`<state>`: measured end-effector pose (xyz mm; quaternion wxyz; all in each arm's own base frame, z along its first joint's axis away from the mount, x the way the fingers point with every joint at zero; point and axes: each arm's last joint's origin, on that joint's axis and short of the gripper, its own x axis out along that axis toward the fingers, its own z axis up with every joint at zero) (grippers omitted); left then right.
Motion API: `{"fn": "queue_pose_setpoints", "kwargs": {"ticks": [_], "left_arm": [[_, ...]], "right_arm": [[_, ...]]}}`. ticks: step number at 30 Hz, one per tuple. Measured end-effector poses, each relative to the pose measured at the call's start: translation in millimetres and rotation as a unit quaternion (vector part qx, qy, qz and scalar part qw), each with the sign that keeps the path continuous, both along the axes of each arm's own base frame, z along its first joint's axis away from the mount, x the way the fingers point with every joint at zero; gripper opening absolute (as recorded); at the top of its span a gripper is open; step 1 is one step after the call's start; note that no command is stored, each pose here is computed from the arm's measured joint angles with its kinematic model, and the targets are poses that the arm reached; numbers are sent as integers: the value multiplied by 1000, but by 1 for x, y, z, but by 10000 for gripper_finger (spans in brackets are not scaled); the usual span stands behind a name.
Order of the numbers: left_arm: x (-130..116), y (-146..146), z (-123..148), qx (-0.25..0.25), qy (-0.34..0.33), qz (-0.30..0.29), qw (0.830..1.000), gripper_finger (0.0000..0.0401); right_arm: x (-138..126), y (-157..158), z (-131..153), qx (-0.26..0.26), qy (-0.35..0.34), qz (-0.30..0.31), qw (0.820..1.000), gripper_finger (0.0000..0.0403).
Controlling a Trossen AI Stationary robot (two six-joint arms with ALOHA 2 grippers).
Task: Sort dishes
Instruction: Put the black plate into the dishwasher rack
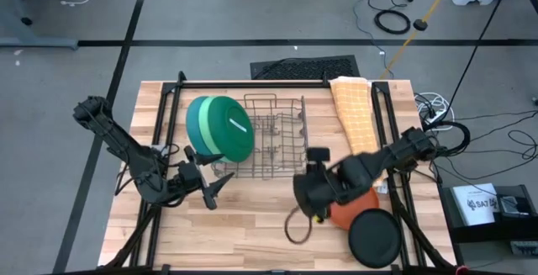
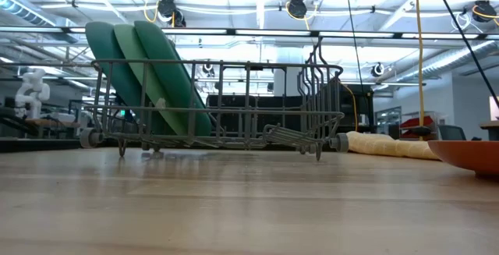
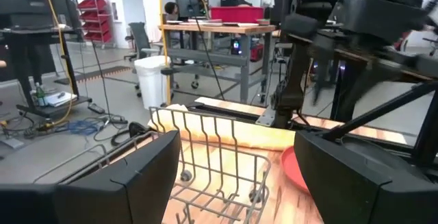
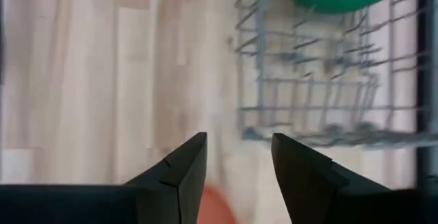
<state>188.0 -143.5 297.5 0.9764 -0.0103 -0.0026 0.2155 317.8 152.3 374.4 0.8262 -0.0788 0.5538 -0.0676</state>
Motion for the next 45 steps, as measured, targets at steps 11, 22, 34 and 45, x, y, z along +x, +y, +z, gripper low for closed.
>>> {"fn": "queue_pose_setpoints", "kwargs": {"ticks": [11,22,34,45], "left_arm": [[0,0,0,14,7,0,1000,299],[6,10,6,38,7,24,999,299],[16,22,15,36,-29,-12,999,299],[17,24,14,36,-28,-9,999,299]], "right_arm": [[-43,71,-65,112,89,-197,970,157],[-89,124,-107,197,129,-388,891,185],[-105,134,-157,213,114,-466,851,225],[-111,126,-187,205,112,-503,832,193]]}}
